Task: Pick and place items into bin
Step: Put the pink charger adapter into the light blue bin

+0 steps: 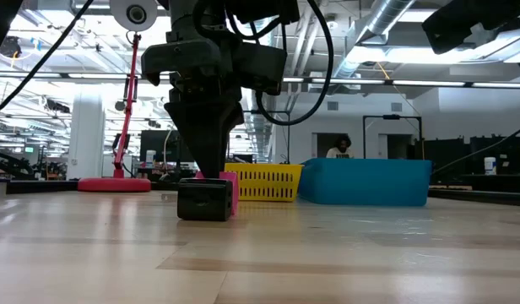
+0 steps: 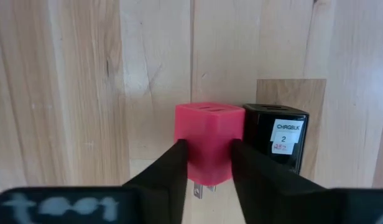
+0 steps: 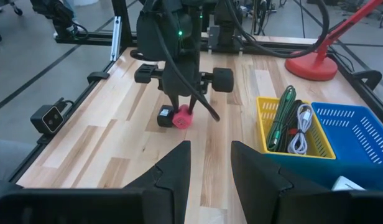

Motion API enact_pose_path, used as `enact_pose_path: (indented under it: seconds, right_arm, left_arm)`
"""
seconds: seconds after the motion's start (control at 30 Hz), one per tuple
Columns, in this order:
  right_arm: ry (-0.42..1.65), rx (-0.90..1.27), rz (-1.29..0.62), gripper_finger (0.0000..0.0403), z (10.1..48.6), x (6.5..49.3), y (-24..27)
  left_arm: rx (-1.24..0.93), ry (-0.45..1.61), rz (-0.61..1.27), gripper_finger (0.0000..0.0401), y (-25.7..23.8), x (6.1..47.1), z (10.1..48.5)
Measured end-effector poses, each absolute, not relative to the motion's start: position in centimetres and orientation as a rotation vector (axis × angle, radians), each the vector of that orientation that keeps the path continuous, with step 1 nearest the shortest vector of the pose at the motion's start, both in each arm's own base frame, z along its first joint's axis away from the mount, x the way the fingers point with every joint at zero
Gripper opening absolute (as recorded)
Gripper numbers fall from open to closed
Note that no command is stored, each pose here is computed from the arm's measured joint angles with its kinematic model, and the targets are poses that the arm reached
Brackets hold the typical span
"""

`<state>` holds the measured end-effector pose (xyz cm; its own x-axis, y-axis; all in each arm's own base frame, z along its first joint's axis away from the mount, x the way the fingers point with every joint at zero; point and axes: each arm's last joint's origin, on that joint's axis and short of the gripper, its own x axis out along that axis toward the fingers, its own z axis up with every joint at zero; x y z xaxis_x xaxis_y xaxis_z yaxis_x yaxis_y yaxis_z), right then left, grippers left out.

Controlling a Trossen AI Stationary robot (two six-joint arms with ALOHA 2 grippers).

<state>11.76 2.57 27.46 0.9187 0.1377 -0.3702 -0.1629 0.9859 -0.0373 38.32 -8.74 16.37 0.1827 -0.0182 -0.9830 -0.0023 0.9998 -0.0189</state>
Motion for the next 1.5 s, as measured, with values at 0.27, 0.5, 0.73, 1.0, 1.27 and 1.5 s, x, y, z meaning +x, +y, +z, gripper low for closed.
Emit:
enact_pose_path:
  seconds: [0.27,0.5,0.73,1.0,1.27,1.5]
  right_arm:
    - [0.376,-0.068,0.155,0.0108,27.5,11.8,2.6]
    - [0.386,-0.069,0.155,0.0108,27.4,11.7,2.6]
    - [0.404,-0.072,0.154,0.0108,26.7,11.8,2.6]
    - [0.415,-0.073,0.154,0.0108,26.3,11.9,2.6]
    - [0.413,-0.073,0.154,0.0108,26.3,11.9,2.6]
    - [0.407,-0.064,0.153,0.0108,26.4,11.9,2.6]
  left_arm:
    - [-0.002,1.385,-0.019,0.0066,-8.7,38.3,16.4]
    - [0.001,1.38,-0.045,0.0099,-8.7,38.4,16.4]
    - [0.012,1.363,-0.06,0.0136,-8.8,38.6,16.4]
    - [0.01,1.358,-0.063,0.0151,-8.8,38.6,16.4]
    - [0.01,1.302,-0.066,0.0151,-8.7,38.9,15.8]
    - [0.011,1.306,-0.07,0.0151,-8.5,39.0,15.2]
